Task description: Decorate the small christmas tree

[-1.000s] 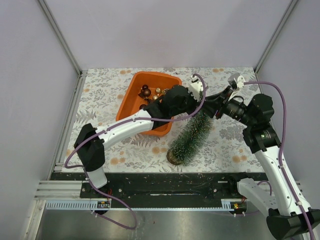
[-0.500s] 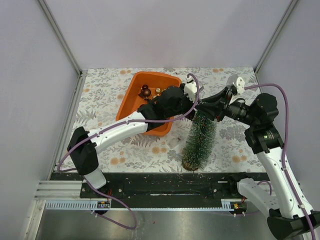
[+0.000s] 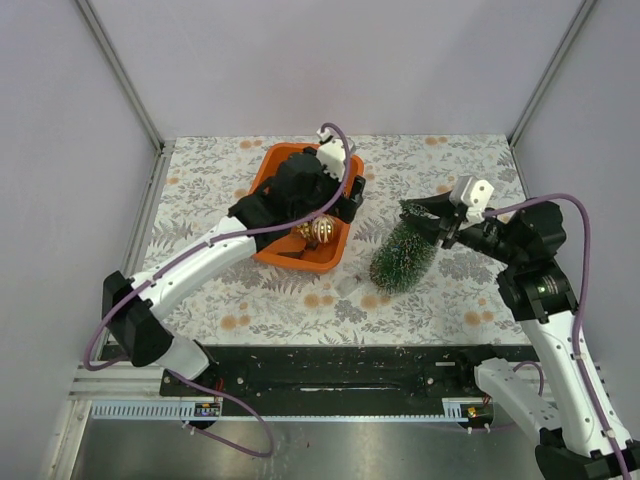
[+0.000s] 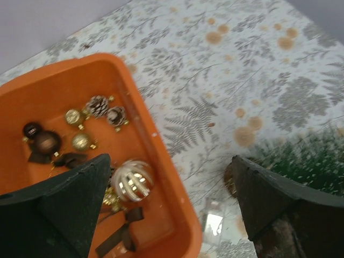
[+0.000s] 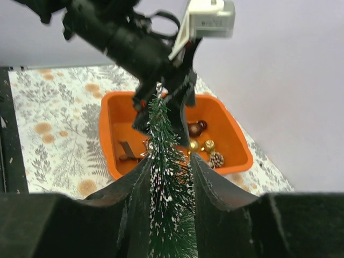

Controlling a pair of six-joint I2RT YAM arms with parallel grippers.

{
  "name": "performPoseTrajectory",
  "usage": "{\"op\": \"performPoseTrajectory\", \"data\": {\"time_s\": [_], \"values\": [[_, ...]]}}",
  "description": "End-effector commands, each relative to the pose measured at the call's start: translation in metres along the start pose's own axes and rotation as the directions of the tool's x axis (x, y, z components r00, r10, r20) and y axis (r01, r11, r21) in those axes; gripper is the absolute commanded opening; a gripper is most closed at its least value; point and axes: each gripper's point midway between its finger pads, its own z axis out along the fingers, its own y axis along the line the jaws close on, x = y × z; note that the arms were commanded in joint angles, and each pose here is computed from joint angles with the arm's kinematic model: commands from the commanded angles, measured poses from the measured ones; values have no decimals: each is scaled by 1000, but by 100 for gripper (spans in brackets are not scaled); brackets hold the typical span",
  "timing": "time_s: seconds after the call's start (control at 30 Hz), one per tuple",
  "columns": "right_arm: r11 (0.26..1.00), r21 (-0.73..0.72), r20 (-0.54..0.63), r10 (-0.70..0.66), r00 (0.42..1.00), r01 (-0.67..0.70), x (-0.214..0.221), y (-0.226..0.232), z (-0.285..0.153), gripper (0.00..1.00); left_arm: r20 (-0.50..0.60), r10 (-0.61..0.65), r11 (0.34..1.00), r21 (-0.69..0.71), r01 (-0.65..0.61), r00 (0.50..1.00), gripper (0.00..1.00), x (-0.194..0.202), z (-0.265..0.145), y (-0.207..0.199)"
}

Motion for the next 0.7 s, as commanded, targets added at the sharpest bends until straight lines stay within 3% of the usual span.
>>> {"op": "performPoseTrajectory", "data": {"time_s": [0.0,0.2,0.33,0.53,0.67], "values": [[998,22,-55,-57,997,59,14,-10,3,38,-42,34,996,-75,-37,999,99,-6,-24,30],[1000,15,-78,2,997,-1,26,-3,0,42,-240,74,983,-146,-111,968,99,34,-24,61],[997,35,-87,71,994,-68,38,1,-2,47,-255,16,978,-199,-69,967,99,46,-27,87],[985,86,8,148,989,-148,24,-1,-2,69,-313,64,960,-240,-144,948,99,70,-27,118],[977,59,22,203,979,-204,15,-5,8,74,-387,69,957,-234,-171,919,99,95,-16,131]]}}
